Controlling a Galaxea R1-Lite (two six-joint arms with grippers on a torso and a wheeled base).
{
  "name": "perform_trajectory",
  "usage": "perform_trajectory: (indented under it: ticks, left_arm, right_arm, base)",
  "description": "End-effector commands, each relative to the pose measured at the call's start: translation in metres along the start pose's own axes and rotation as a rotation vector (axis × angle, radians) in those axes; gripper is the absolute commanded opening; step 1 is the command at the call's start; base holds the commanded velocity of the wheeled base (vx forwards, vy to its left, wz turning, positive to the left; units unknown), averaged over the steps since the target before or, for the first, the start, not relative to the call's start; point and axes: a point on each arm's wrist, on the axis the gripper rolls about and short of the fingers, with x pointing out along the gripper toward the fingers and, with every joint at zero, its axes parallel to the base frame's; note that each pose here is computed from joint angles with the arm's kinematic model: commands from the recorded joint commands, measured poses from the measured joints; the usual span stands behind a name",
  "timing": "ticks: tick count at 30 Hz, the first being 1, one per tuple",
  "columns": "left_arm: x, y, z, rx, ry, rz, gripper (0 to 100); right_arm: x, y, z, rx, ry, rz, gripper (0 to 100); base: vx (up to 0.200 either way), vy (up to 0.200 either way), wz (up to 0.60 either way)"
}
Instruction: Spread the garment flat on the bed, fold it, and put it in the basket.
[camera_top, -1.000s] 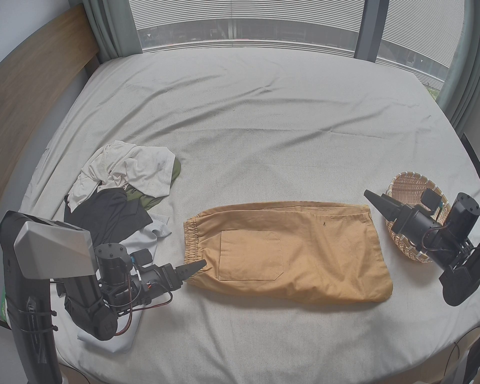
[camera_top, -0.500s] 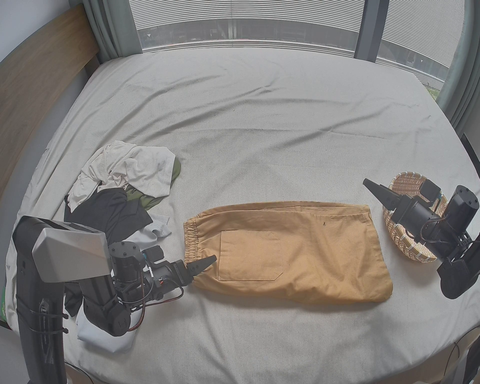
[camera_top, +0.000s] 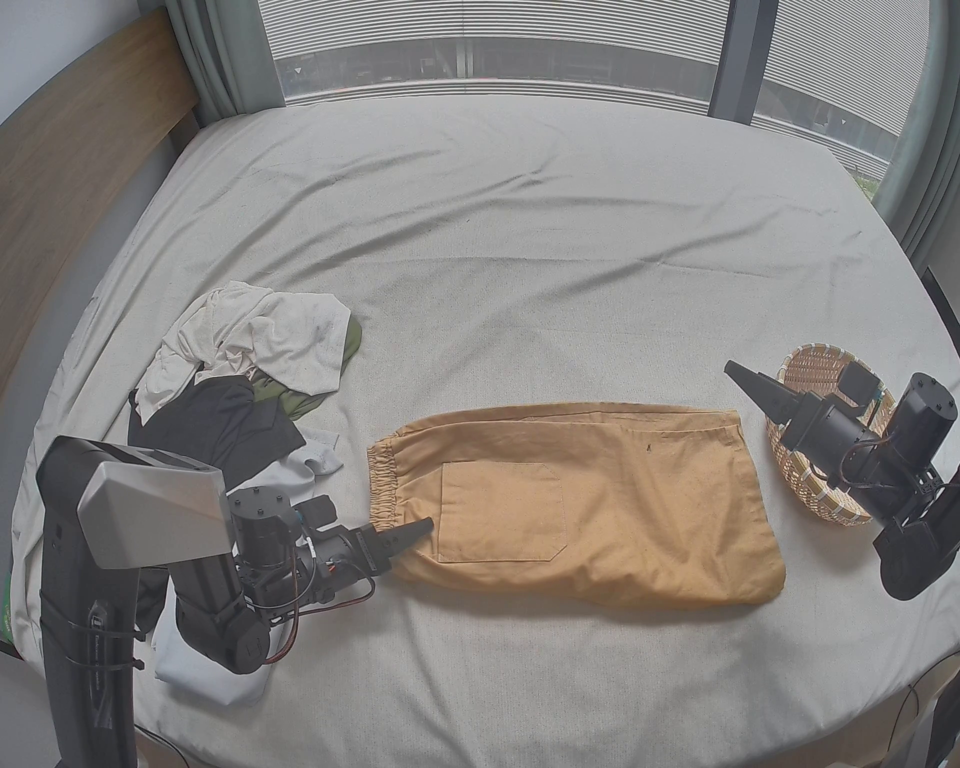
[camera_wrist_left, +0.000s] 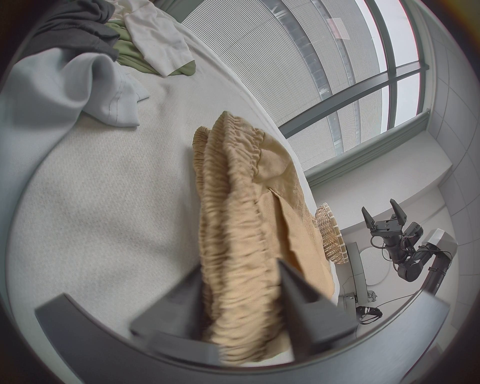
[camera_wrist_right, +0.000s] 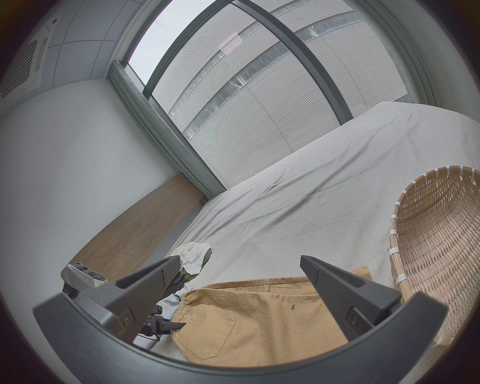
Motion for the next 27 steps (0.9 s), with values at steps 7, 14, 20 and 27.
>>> perform_trajectory:
  ticks: [7, 14, 20, 27]
  left_arm:
    - [-0.01, -0.006, 0.025, 0.013, -0.113, 0.03, 0]
    - [-0.032, -0.016, 0.031, -0.021, -0.12, 0.039, 0]
    - [-0.049, -0.018, 0.035, -0.028, -0.13, 0.06, 0]
    - [-0.067, -0.018, 0.037, -0.039, -0.139, 0.092, 0]
  right_arm:
    - [-0.001, 0.0, -0.004, 0.006, 0.013, -0.001, 100]
    - [-0.001, -0.001, -0.005, 0.009, 0.018, -0.003, 100]
    - [-0.002, -0.001, -0.008, 0.012, 0.03, -0.006, 100]
    - [-0.002, -0.001, -0.012, 0.021, 0.046, -0.011, 100]
  base:
    - [0.0, 0.0, 0.0]
    - [0.0, 0.0, 0.0]
    - [0.0, 0.0, 0.0]
    - [0.0, 0.0, 0.0]
